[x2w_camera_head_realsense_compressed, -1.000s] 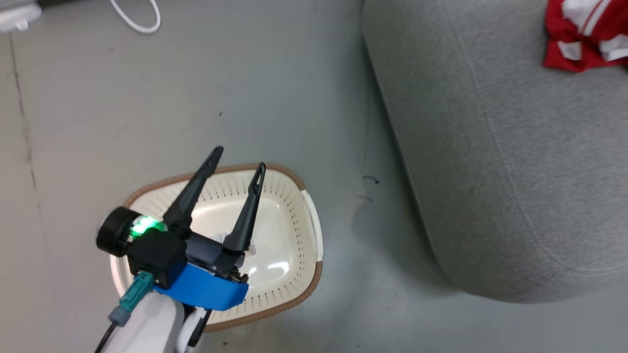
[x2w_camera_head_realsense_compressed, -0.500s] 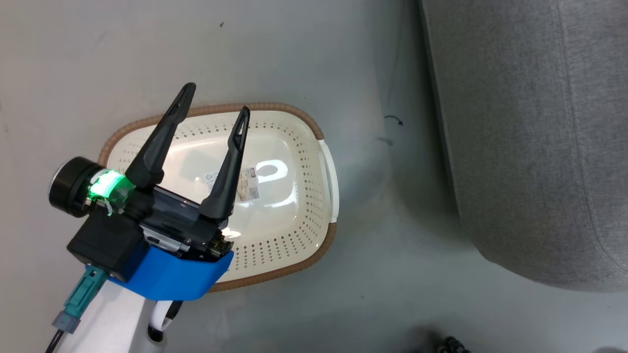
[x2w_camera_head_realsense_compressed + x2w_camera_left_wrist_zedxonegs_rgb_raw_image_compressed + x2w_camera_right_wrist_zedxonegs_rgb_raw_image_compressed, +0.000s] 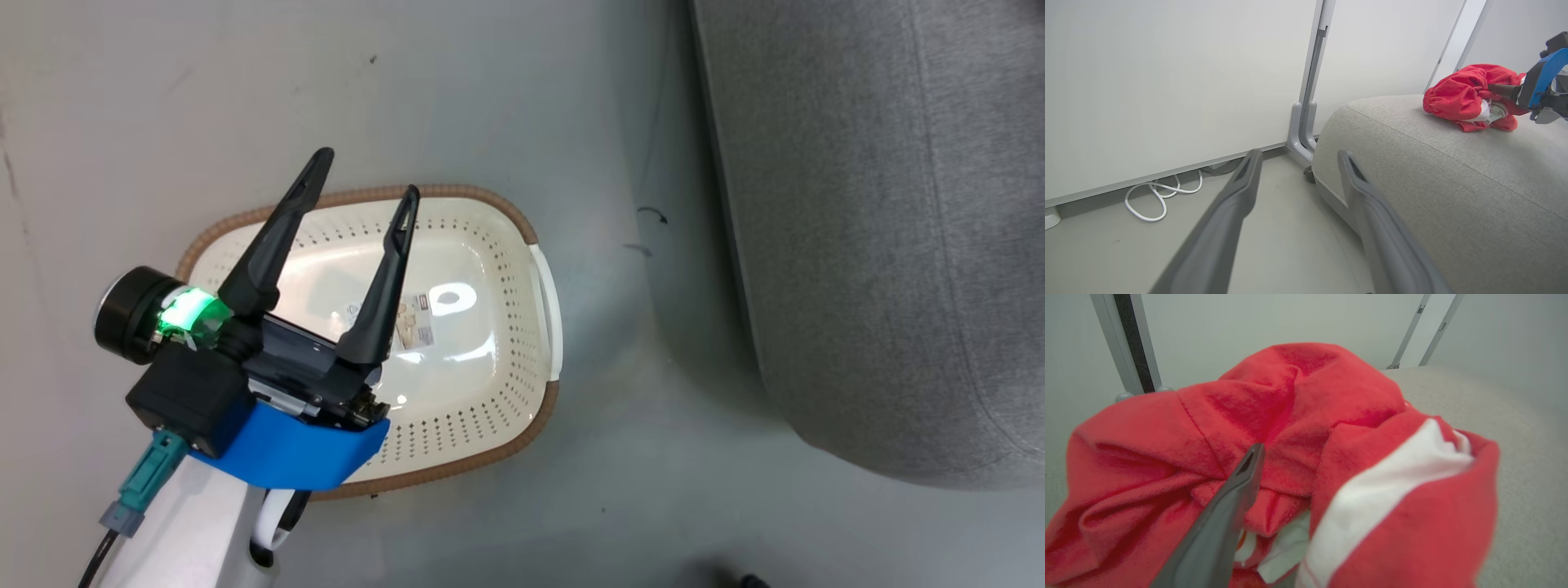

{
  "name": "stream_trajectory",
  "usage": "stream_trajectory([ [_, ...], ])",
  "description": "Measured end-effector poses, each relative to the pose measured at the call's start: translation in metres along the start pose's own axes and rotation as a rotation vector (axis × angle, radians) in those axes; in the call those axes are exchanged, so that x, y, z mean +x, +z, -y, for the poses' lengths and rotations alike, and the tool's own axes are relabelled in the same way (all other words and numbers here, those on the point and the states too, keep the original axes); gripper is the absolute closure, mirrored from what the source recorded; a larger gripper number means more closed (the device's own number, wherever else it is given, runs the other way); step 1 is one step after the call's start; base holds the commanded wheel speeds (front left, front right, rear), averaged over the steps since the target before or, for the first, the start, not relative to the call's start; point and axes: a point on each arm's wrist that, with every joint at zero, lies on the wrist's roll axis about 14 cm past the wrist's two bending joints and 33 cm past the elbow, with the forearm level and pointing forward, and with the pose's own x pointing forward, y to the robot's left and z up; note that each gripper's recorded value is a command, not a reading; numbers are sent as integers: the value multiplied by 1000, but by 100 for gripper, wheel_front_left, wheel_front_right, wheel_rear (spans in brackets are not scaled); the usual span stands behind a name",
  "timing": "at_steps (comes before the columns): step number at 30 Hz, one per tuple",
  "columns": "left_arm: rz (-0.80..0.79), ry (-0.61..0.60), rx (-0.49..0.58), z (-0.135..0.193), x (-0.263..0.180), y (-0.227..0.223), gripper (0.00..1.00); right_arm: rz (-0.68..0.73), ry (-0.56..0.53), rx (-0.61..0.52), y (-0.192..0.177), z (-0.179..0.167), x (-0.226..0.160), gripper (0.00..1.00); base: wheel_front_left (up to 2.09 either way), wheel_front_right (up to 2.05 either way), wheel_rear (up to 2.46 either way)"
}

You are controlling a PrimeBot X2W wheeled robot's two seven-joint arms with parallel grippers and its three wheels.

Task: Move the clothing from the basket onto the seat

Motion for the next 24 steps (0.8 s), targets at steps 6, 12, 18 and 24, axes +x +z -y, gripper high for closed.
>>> stream_trajectory([
  [6, 17, 22, 6, 4, -5, 20, 0, -13, 62, -44, -2, -7, -27, 0, 0, 0, 0],
  [12, 52, 41, 8, 18, -14, 47, 0, 22, 99, -40, 15, -4, -57, 0, 0, 0, 0],
  [18, 87, 87, 20, 27, -34, 72, 0, 74, 159, -14, 33, -9, -92, 0, 0, 0, 0],
  [24, 111, 147, 29, 34, -61, 90, 0, 163, 235, 21, 53, -20, -133, 0, 0, 0, 0],
])
